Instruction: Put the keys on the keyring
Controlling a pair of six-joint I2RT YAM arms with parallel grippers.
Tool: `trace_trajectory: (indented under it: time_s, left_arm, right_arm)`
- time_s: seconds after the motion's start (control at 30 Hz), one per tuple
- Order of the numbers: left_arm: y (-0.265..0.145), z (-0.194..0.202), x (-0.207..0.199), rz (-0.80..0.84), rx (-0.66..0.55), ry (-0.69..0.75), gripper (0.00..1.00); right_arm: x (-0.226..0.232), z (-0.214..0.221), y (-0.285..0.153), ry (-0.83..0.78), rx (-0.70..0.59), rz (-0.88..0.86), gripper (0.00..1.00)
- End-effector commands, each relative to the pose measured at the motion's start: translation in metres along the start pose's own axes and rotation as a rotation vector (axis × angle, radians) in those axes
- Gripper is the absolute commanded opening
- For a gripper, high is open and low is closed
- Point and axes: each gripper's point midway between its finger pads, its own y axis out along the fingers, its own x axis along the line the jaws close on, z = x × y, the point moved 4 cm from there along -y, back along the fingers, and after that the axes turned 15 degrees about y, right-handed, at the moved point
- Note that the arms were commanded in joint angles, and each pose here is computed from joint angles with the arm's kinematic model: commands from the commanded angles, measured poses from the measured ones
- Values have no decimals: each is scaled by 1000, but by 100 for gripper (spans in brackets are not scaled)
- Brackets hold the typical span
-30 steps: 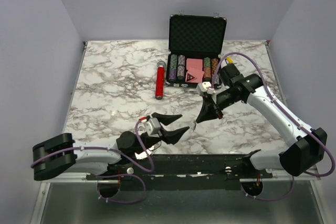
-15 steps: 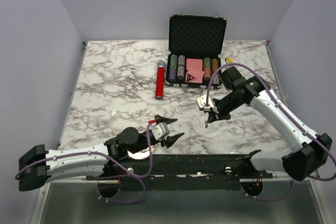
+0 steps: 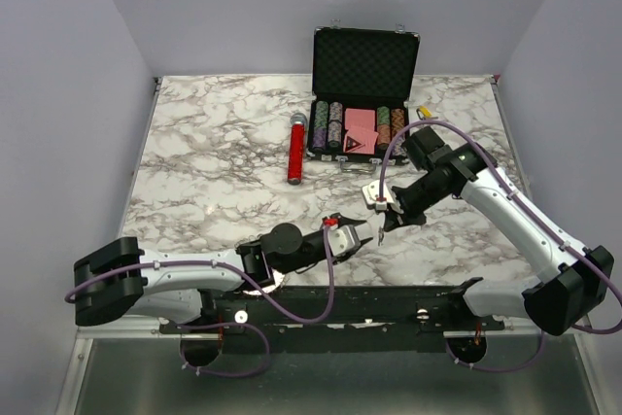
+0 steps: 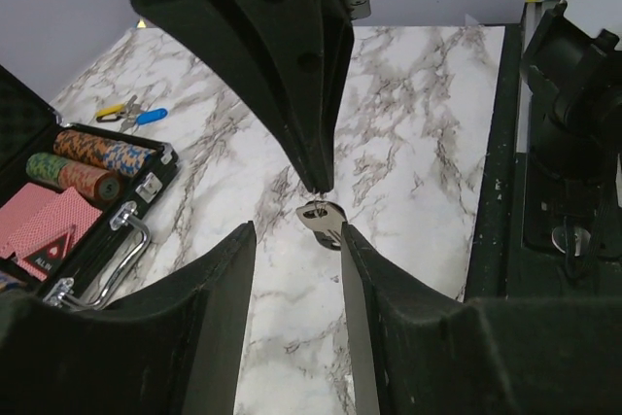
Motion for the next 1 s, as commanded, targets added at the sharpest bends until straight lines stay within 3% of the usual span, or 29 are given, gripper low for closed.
trace_trajectory:
  time_s: [0.0,0.2,0.67,0.97]
  left_arm:
    - [11,-21,-8,51,-99,-2,47]
    - [15,-16,-12,58,-93,-8,46]
    - [22,-13,-12,48,-74,6,32]
    - [22,-9,-13,55,-57,9,32]
  right_arm:
    - [4,-3,2,2,-25,-5,1]
    - [5,-9,2,8,-57,-20,1]
    - [11,-15,3,14,-102,-53,1]
    - [12,-17,2,12,-112,-57,1]
